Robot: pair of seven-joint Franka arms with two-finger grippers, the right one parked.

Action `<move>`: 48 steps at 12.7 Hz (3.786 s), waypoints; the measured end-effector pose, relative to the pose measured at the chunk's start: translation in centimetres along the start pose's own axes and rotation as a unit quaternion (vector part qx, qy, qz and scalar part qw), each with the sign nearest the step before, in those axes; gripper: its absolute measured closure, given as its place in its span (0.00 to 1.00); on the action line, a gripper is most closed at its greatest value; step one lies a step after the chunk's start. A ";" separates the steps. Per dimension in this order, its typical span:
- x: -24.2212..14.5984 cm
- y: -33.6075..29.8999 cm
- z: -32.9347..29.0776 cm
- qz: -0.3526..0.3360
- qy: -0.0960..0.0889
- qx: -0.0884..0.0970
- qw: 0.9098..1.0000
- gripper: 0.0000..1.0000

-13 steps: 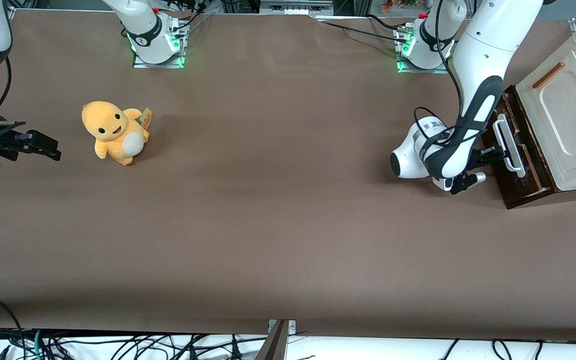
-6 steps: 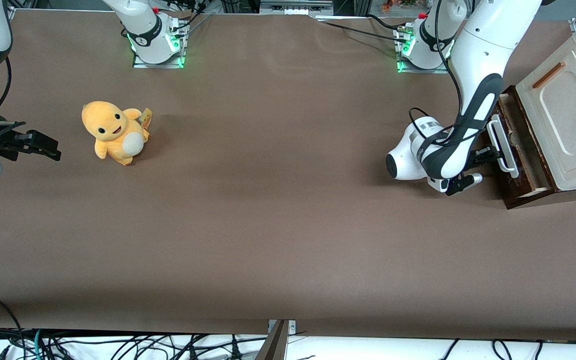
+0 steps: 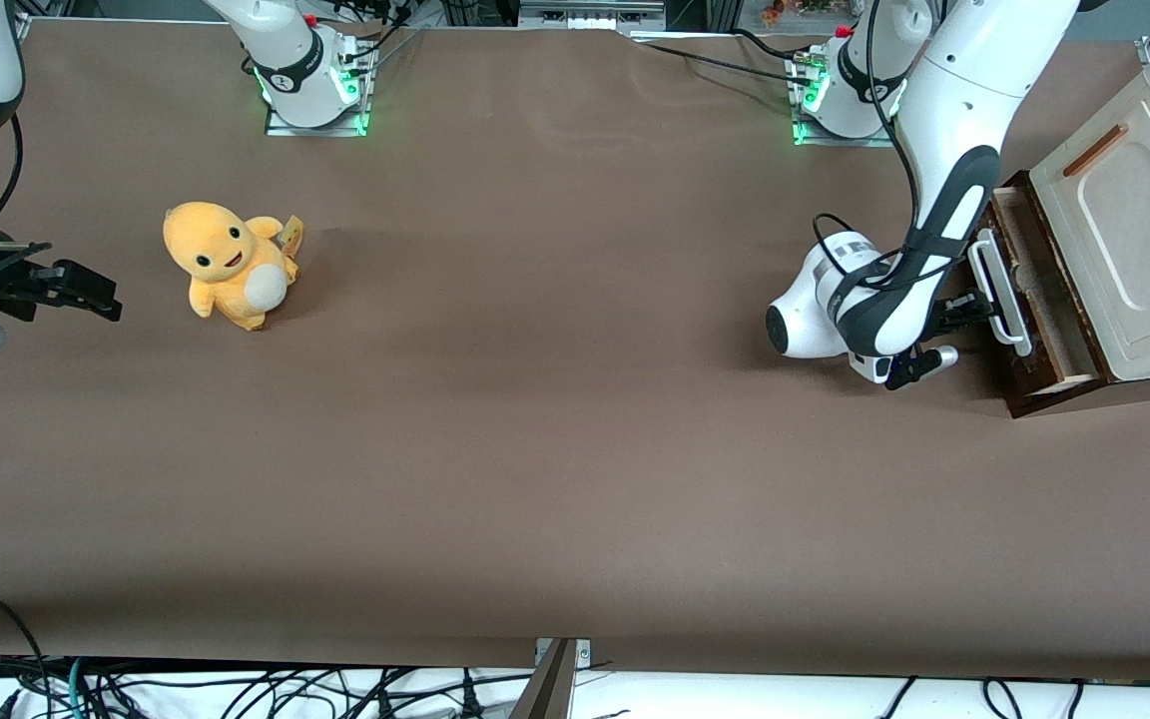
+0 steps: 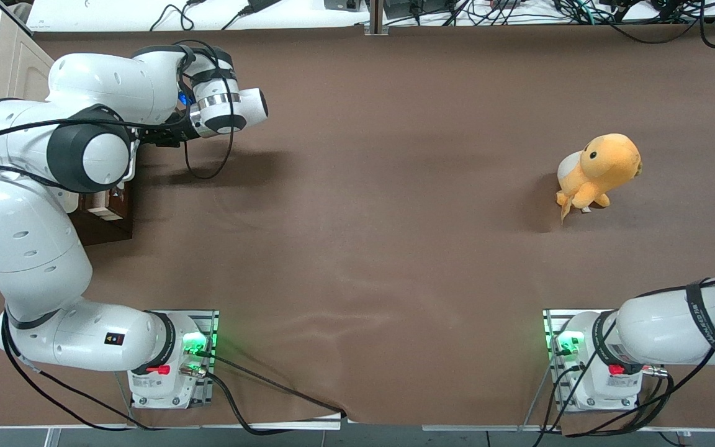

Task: Open lower drawer with left arm only
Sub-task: 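Pull the handle away from the cabinet with the left gripper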

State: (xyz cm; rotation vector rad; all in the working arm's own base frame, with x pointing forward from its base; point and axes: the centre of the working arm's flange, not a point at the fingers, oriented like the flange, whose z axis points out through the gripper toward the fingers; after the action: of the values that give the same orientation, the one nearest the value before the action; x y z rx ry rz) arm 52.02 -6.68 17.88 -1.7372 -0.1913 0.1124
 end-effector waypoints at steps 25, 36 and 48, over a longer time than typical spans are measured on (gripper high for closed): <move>0.3 -0.5 -1.5 0.000 -0.013 -0.019 1.000 0.81; 0.3 -0.5 -2.1 -0.001 -0.015 -0.024 1.000 0.81; -1.1 -0.2 -4.8 0.006 -0.034 -0.043 0.998 0.47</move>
State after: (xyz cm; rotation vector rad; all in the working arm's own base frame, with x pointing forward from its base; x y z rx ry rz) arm 51.80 -11.47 18.91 -1.8223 -0.2390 0.1752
